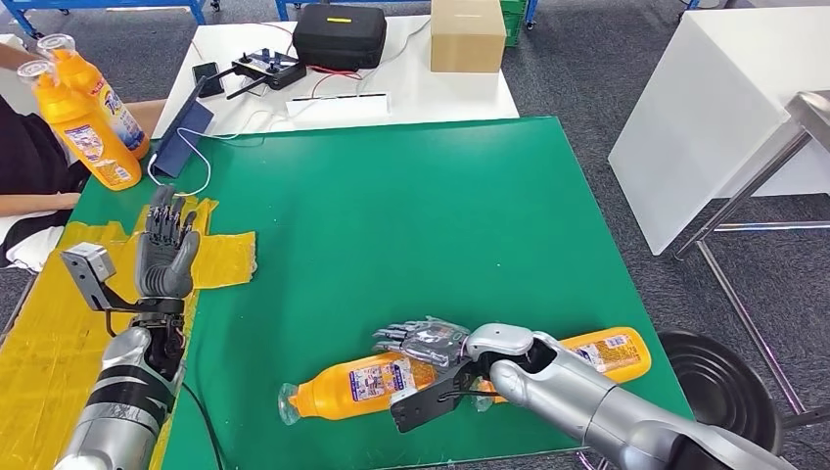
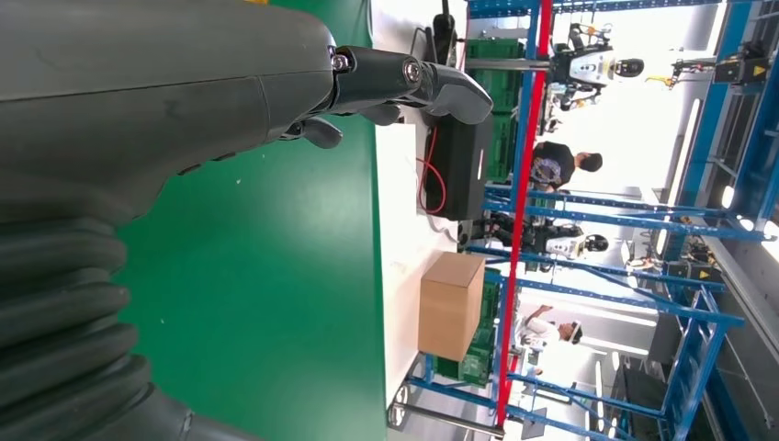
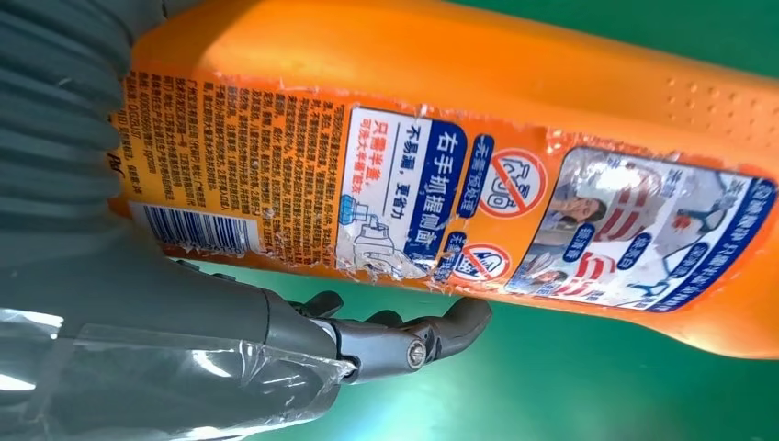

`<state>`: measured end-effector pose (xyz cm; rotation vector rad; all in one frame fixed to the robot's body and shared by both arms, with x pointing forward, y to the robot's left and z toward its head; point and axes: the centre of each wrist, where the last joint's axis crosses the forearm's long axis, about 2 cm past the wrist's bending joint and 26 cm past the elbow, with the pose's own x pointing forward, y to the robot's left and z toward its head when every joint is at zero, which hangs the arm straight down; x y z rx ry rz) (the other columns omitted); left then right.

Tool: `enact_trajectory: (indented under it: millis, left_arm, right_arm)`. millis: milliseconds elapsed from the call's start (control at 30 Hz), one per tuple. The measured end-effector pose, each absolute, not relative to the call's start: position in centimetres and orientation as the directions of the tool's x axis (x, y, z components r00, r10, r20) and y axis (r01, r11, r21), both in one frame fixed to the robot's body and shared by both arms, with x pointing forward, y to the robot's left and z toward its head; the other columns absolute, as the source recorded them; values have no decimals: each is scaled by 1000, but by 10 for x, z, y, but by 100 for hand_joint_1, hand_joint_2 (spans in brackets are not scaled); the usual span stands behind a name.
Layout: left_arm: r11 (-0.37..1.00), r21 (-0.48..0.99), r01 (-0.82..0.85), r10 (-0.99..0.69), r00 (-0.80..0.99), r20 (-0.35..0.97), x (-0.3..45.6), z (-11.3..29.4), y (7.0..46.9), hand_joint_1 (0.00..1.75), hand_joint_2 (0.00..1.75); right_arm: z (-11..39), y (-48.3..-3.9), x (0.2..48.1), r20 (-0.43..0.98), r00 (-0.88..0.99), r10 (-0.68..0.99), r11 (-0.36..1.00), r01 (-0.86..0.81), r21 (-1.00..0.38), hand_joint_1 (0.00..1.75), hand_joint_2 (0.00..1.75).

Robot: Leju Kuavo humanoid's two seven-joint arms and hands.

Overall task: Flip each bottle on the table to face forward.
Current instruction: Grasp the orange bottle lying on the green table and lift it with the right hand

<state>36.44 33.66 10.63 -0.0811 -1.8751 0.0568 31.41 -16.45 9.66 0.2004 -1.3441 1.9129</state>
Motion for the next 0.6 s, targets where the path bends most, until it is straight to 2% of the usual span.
enact_trajectory:
  millis: [533, 567, 600]
  left_arm:
    - [994, -102, 24, 105, -291, 951, 365, 102, 334, 0, 175]
    - [994, -103, 23, 105, -290, 951, 364, 102, 334, 0, 175]
    - [994, -105, 22, 106, -289, 951, 364, 101, 334, 0, 175]
  right_arm:
    - [86, -122, 303, 416, -764, 493, -177, -556, -812, 1, 175]
    - [86, -120, 302, 392, -778, 492, -186, -533, -825, 14, 175]
    - [86, -117, 301, 362, -792, 491, -198, -506, -839, 42, 175]
